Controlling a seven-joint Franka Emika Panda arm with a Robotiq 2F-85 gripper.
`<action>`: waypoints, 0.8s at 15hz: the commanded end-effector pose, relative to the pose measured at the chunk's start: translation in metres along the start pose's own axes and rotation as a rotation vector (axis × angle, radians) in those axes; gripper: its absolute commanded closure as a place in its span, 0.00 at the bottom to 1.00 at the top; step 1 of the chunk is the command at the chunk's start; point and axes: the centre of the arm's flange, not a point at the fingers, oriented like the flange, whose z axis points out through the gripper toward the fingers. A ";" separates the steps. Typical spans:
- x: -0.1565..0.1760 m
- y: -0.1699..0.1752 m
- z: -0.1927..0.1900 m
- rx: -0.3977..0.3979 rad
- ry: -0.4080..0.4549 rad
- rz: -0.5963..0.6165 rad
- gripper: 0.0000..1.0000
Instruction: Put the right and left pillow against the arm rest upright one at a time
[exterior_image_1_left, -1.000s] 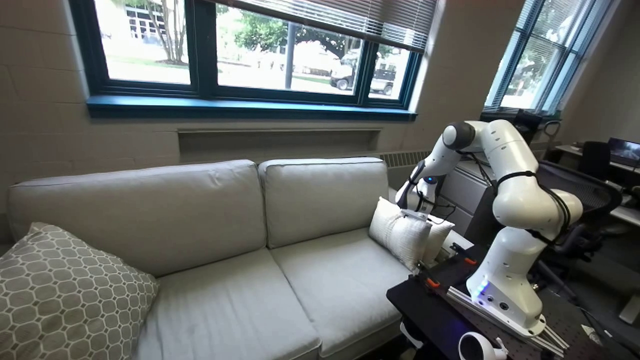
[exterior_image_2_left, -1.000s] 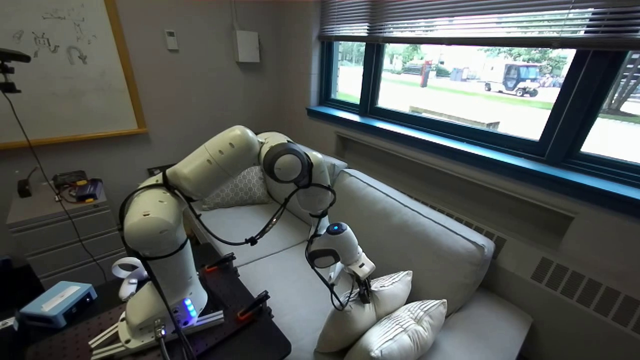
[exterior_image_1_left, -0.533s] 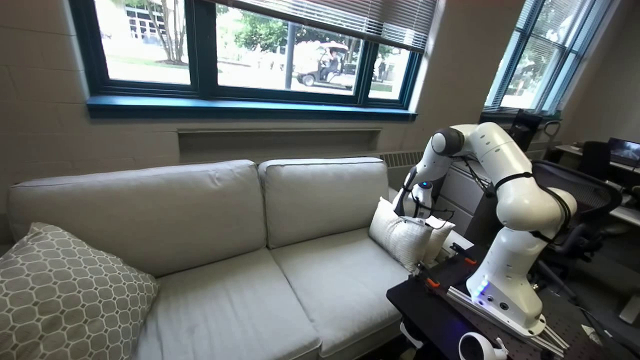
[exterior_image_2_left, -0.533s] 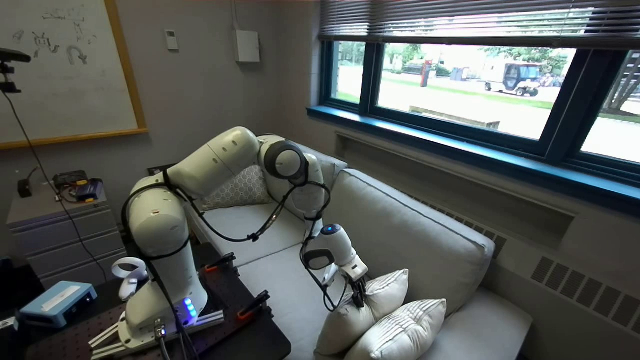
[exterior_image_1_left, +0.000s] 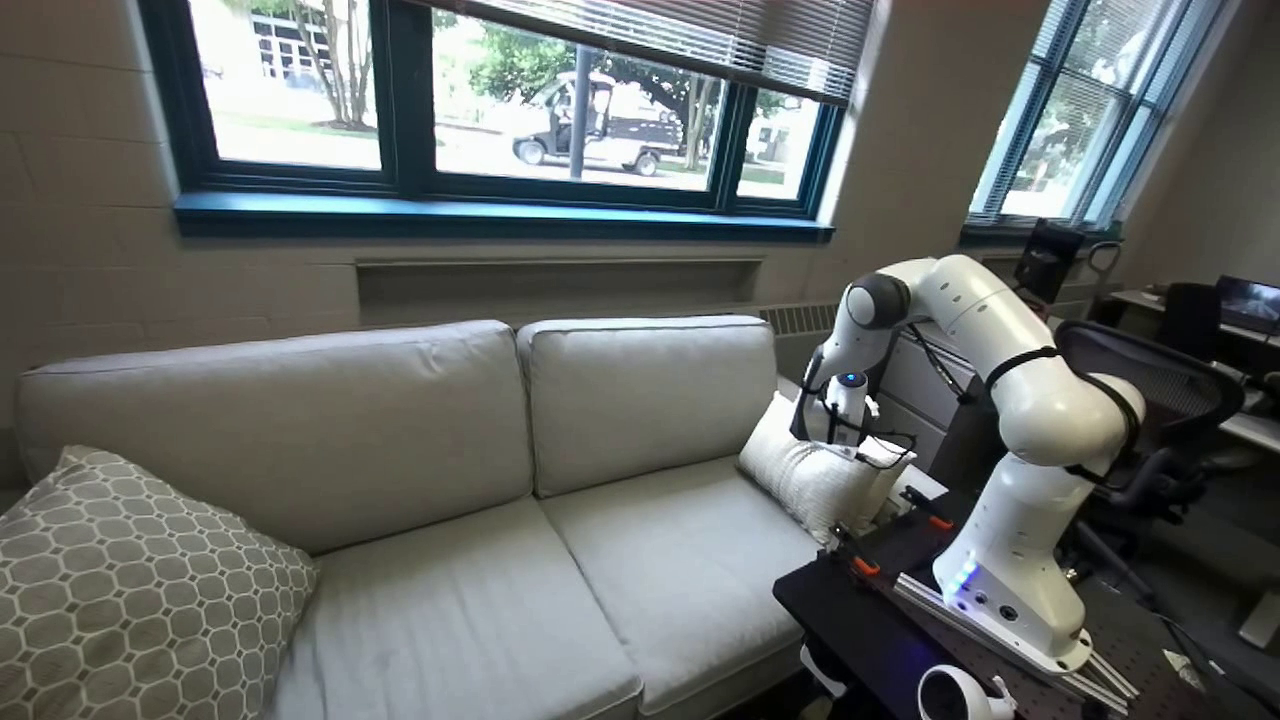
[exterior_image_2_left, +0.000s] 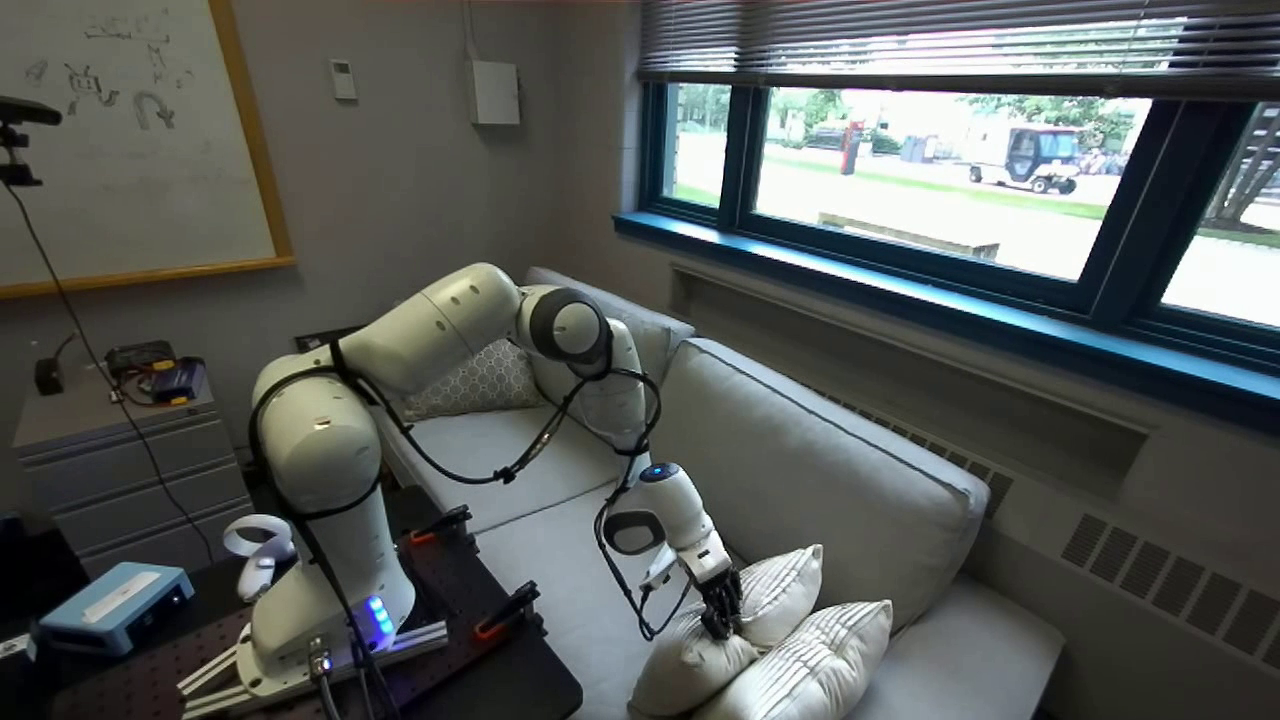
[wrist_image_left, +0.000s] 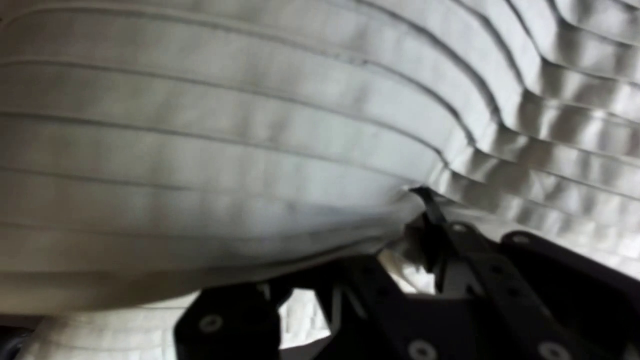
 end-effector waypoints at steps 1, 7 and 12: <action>-0.001 -0.002 0.019 -0.019 0.014 0.046 0.51; 0.013 -0.001 0.013 0.020 0.093 0.129 0.05; 0.035 -0.016 0.001 0.090 0.180 0.236 0.00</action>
